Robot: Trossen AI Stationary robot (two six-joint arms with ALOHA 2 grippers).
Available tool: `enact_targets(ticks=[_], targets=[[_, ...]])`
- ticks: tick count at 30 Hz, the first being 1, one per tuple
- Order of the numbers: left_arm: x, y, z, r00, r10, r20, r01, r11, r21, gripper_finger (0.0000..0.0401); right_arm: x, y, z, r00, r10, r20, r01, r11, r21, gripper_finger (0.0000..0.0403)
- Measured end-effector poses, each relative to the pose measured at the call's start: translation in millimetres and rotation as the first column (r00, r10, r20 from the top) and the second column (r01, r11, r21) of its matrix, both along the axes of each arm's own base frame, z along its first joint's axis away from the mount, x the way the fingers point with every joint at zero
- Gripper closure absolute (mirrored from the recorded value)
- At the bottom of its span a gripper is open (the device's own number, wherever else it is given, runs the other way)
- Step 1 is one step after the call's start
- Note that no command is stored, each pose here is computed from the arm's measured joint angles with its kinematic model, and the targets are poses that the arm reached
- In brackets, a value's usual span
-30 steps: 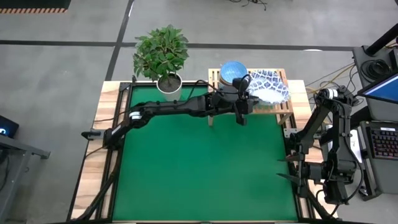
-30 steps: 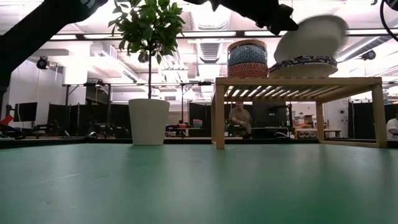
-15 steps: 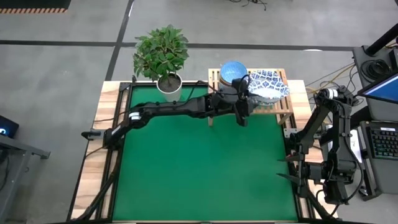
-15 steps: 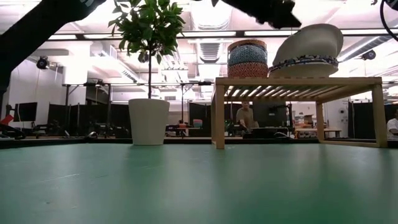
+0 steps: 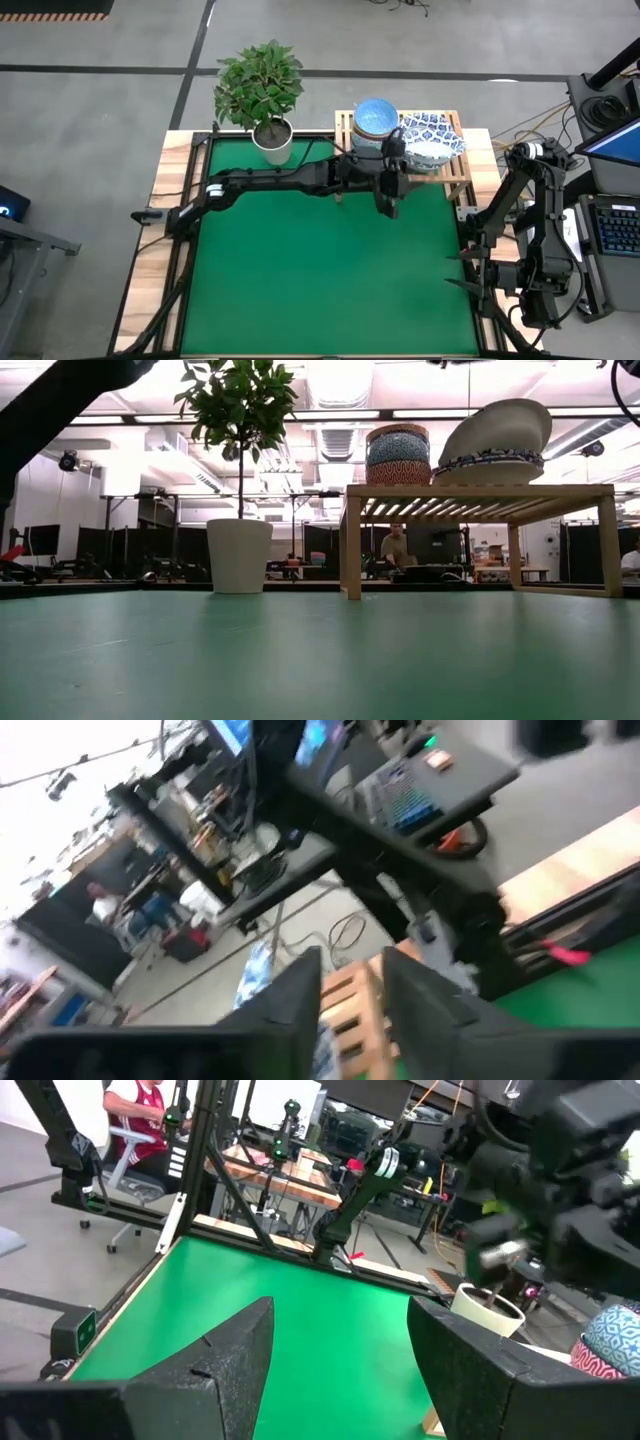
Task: Place and stack bowls onto a shelf
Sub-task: Stack the white patterned bowl on top of the white patterned bowl on the shelf
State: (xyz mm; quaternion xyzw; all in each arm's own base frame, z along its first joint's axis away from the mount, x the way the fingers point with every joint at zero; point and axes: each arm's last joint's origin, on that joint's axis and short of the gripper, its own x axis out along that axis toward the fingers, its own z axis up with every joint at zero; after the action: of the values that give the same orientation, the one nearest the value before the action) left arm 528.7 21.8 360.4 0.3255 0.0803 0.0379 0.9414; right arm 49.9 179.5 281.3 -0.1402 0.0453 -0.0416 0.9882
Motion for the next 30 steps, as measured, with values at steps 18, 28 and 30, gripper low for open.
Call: enact_targets(ticks=[18,28,30], targets=[[-0.7,35.7,-10.9,1.000,0.012,-0.012,-0.014,0.993,-0.114,0.0400,0.5,-2.8,3.6,0.997,-0.021,0.068,0.022,0.999,-0.024,0.0184],[-39.8,3.6,60.1,0.997,-0.036,0.061,0.045,0.987,-0.154,0.0401,51.1,-47.1,16.8,0.922,-0.381,0.075,0.361,0.912,0.194,0.0258],[-57.0,0.0,76.1,0.999,-0.035,0.036,0.041,0.983,-0.177,0.0401,63.5,-57.1,15.1,0.888,-0.459,0.043,0.441,0.872,0.211,0.0297]])
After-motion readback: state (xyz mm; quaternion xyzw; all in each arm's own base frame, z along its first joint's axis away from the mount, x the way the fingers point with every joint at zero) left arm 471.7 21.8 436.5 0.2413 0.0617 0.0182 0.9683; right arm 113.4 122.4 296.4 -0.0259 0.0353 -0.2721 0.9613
